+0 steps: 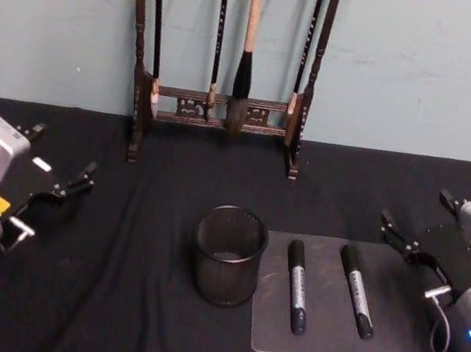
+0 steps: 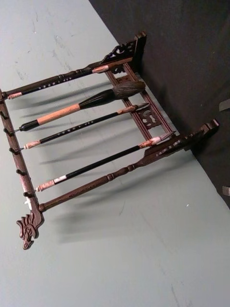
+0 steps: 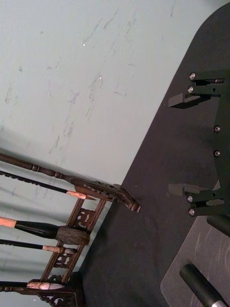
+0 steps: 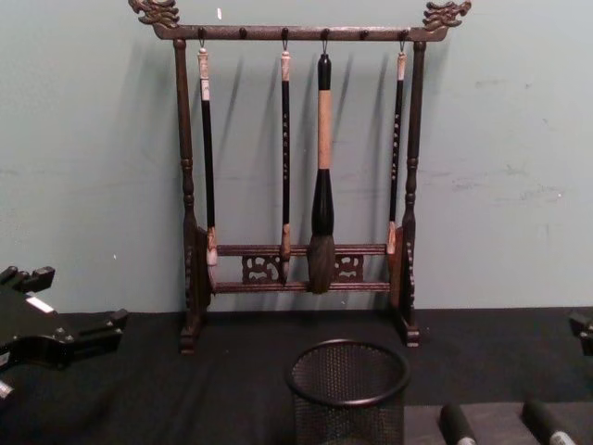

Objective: Pick up the water-based marker from the table and place it into the pen holder.

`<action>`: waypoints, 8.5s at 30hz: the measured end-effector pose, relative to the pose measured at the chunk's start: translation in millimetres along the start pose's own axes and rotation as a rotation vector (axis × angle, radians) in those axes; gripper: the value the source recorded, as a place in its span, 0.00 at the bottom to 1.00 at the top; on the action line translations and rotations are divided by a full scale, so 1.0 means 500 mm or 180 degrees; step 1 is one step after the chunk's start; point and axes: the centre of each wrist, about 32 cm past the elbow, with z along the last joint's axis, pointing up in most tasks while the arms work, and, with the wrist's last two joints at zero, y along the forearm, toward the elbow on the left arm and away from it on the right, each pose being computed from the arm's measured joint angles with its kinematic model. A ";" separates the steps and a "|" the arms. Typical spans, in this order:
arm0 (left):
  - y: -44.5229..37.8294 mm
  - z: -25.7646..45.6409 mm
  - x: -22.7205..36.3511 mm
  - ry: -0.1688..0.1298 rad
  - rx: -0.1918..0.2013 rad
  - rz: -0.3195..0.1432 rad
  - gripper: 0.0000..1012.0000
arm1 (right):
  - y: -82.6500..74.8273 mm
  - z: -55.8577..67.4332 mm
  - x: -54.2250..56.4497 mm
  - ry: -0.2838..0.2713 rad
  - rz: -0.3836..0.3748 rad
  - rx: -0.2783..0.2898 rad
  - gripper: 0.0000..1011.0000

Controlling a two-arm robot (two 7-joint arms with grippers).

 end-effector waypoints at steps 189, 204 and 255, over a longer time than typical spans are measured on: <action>0.000 0.000 0.000 0.0000 0.0000 0.0000 1.00 | -0.018 -0.027 -0.063 0.0986 0.0720 -0.0892 0.62; 0.000 0.000 0.000 0.0000 0.0000 0.0000 1.00 | -0.018 -0.026 -0.063 0.0989 0.0718 -0.0890 0.20; 0.000 0.000 0.000 0.0000 0.0000 0.0000 1.00 | 0.010 0.024 -0.052 0.1209 0.1149 0.0472 0.20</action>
